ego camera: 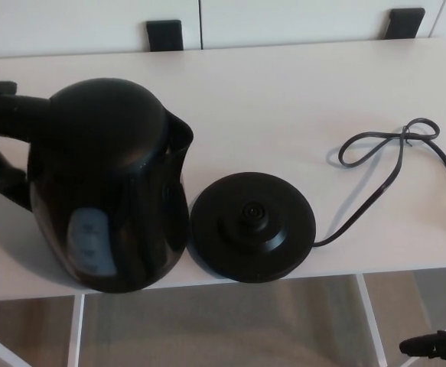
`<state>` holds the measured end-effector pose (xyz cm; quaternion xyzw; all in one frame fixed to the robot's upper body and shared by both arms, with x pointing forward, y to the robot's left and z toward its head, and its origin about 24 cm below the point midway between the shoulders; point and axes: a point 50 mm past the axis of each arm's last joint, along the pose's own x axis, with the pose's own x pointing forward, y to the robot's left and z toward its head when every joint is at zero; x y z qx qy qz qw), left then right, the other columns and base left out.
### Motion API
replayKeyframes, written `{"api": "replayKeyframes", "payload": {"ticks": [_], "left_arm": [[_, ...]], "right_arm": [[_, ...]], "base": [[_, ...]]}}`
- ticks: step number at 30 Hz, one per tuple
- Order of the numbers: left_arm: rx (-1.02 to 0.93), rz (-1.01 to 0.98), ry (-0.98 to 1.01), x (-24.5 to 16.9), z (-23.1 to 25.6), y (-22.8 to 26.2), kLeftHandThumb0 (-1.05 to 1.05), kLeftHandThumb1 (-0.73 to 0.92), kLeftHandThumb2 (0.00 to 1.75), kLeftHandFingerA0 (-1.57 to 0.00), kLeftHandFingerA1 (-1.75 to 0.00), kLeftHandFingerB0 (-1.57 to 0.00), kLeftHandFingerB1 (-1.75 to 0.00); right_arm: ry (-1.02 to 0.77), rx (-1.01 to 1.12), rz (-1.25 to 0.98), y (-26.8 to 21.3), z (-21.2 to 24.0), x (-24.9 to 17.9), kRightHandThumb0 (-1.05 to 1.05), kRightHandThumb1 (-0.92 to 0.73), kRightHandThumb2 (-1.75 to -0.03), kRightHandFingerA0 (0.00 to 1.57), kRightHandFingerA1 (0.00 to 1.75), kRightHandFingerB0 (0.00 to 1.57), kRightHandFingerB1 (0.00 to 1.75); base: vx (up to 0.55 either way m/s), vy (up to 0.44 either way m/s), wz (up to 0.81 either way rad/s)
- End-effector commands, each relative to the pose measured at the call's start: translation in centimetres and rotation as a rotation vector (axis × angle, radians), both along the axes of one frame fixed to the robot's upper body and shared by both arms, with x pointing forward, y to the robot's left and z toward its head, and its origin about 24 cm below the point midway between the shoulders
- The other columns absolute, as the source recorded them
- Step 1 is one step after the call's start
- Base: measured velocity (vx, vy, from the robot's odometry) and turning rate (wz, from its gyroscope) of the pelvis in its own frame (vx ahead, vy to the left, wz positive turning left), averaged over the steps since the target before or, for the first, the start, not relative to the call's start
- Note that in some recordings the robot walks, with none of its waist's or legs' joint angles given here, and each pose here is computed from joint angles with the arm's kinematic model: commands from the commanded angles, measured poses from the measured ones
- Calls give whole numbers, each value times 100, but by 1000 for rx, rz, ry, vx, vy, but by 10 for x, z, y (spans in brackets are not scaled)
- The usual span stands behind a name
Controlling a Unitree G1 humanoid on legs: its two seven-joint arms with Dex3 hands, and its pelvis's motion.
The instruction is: The robot walk towards a table in front and uses its left hand to pick up the pot from the base and places it on the table
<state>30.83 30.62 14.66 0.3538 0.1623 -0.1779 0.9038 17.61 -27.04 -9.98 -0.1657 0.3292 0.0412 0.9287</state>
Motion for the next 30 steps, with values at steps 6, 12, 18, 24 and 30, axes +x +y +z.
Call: {"api": "replayKeyframes", "payload": {"ticks": [6,12,18,24,30], "left_arm": [[-62,-48,92,-5,6,12,-70,40,74,0,0,0,0],[-77,2,71,-10,18,37,-70,40,74,0,0,0,0],[-78,39,50,-21,23,55,-64,43,54,0,0,0,0],[-120,125,36,-39,28,83,-69,40,73,0,0,0,0],[-175,218,-11,-60,34,110,-63,43,54,0,0,0,0]], "right_arm": [[31,-14,-2,-9,-1,-8,-67,-41,-60,89,73,64,68],[34,-4,-5,-8,-1,-7,-67,-39,-61,90,74,67,68],[49,2,-2,-8,-3,-11,-70,-41,-60,90,73,65,68],[73,-15,3,-8,-5,-15,-68,-40,-60,89,71,65,66],[85,-9,5,-7,-7,-18,-66,-39,-61,89,73,66,69]], "base": [[0,0,0],[0,0,0],[0,0,0],[0,0,0],[0,0,0]]}}
